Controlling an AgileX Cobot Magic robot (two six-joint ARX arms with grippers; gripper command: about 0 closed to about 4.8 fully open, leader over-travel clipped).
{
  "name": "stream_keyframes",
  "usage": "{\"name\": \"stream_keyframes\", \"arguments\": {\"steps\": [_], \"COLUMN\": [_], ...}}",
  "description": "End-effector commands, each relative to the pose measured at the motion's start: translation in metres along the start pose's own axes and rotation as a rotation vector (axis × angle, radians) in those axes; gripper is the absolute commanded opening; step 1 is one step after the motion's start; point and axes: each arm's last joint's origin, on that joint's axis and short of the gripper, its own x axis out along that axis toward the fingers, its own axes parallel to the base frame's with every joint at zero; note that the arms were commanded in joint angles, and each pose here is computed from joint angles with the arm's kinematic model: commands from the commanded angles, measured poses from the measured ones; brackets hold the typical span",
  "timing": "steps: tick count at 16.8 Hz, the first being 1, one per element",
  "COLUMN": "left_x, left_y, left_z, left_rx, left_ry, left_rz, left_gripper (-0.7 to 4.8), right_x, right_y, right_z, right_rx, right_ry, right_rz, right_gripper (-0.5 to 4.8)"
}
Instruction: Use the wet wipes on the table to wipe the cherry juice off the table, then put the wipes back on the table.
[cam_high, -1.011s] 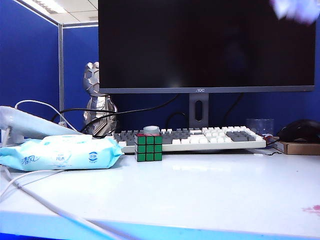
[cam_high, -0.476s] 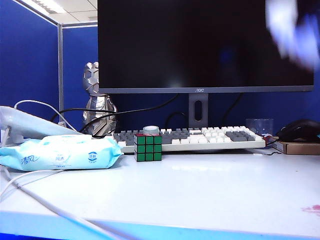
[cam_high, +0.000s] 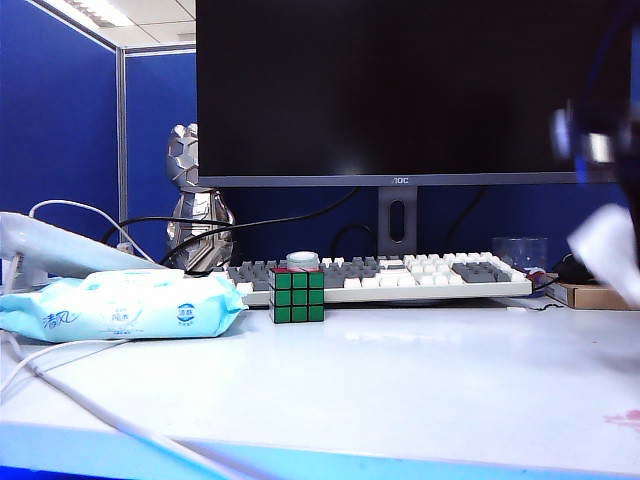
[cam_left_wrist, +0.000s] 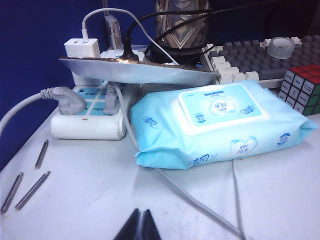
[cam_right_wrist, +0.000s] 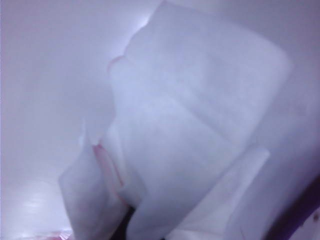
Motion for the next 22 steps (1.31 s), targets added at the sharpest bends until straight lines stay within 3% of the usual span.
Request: {"name": "stream_keyframes", "arguments": {"steps": [1, 3, 6, 9, 13, 15, 18, 20, 22], "left_x": [0.000, 0.000, 0.000, 0.000, 0.000, 0.000, 0.000, 0.000, 0.000], "left_y": [0.000, 0.000, 0.000, 0.000, 0.000, 0.000, 0.000, 0.000, 0.000], "left_z": [-0.001, -0.001, -0.001, -0.001, -0.001, -0.001, -0.001, -0.001, -0.001], "left_rx": [0.000, 0.000, 0.000, 0.000, 0.000, 0.000, 0.000, 0.000, 0.000], "left_ry": [0.012, 0.012, 0.012, 0.012, 0.012, 0.012, 0.011, 0.011, 0.012], "left_rz": [0.004, 0.004, 0.004, 0.004, 0.004, 0.004, 0.004, 0.004, 0.004], "left_gripper": [0.23, 0.23, 0.23, 0.23, 0.23, 0.23, 0.23, 0.23, 0.23], "right_x": [0.018, 0.030, 0.043, 0.054, 0.055, 0.053, 0.049, 0.048, 0.049], "right_y": [0.000, -0.001, -0.003, -0.005, 0.006, 0.017, 0.032, 0.039, 0.032], "right_z": [-0.005, -0.008, -0.006, -0.007, -0.013, -0.015, -0.018, -0.023, -0.026], "right_rx": [0.026, 0.031, 0.020, 0.026, 0.048, 0.057, 0.026, -0.030, -0.034], "right_ry": [0.134, 0.216, 0.231, 0.277, 0.358, 0.393, 0.427, 0.464, 0.488], "right_rz": [-0.021, -0.104, -0.175, -0.166, 0.152, 0.365, 0.486, 0.370, 0.144], "right_gripper": [-0.01, -0.01, -0.01, -0.01, -0.01, -0.01, -0.01, -0.01, -0.01]}}
